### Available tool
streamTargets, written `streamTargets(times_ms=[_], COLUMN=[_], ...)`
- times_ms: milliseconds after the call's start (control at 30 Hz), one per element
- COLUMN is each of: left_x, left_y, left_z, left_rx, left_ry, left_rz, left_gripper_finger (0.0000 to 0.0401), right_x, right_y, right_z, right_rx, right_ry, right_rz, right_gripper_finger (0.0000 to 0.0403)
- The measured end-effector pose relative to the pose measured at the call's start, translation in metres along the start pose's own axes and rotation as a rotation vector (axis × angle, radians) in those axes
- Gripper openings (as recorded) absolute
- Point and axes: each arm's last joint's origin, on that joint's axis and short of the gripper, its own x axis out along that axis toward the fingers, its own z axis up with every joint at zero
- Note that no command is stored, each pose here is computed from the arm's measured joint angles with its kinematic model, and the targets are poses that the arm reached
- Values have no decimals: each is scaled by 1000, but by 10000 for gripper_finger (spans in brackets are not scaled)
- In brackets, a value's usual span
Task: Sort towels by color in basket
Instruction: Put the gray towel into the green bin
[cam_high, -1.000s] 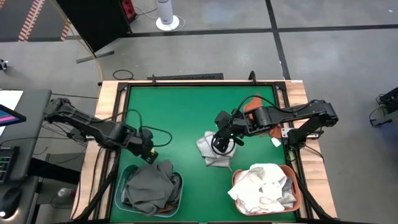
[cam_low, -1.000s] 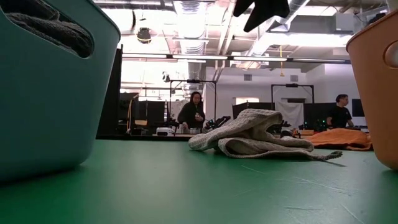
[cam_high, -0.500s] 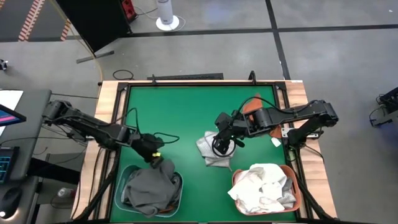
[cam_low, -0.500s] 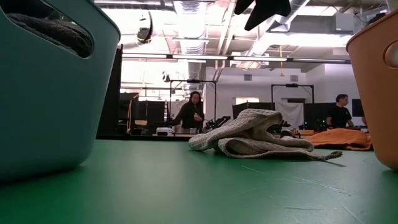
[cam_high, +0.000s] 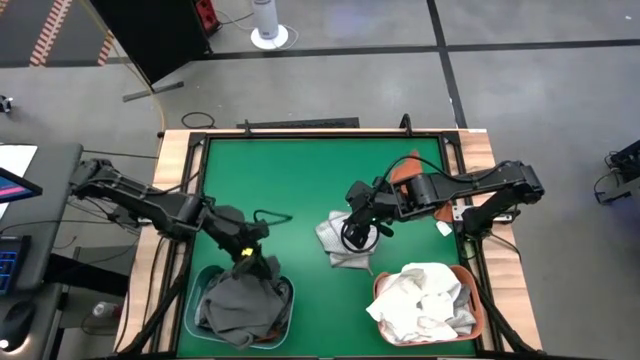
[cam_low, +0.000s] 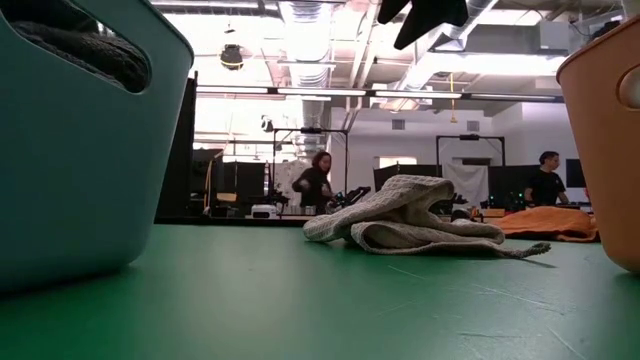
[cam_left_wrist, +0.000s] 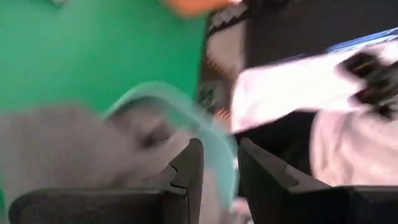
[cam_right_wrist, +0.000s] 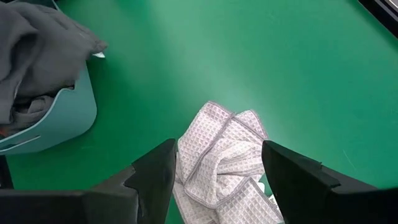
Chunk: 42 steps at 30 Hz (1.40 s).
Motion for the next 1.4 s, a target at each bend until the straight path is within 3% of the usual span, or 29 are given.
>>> streamTargets(times_ms=[167, 400, 633, 733, 867, 1033, 1167, 1400], left_x=[0, -22, -38, -29, -5, 25, 33, 36], left_y=[14, 16, 45, 60, 73, 62, 40, 24], left_z=[-23, -20, -31, -37, -40, -24, -13, -31], left_rx=[-35, -66, -291, -341, -354, -256, -163, -114], left_ry=[66, -78, -74, -45, 14, -64, -71, 73], left_rz=[272, 365, 664, 719, 649, 373, 175, 177], left_gripper_finger=[85, 72, 71, 71, 71, 71, 71, 71], right_x=[0, 0, 0, 0, 0, 0, 0, 0], right_y=[0, 0, 0, 0, 0, 0, 0, -1], right_z=[0, 0, 0, 0, 0, 0, 0, -1], right_rx=[0, -2, -1, -1, 0, 0, -1, -3], right_ry=[1, 2, 2, 1, 1, 1, 4, 9], right_rz=[-1, -1, -1, -1, 0, 0, -3, -6], right_gripper_finger=[265, 265, 265, 265, 265, 265, 265, 265])
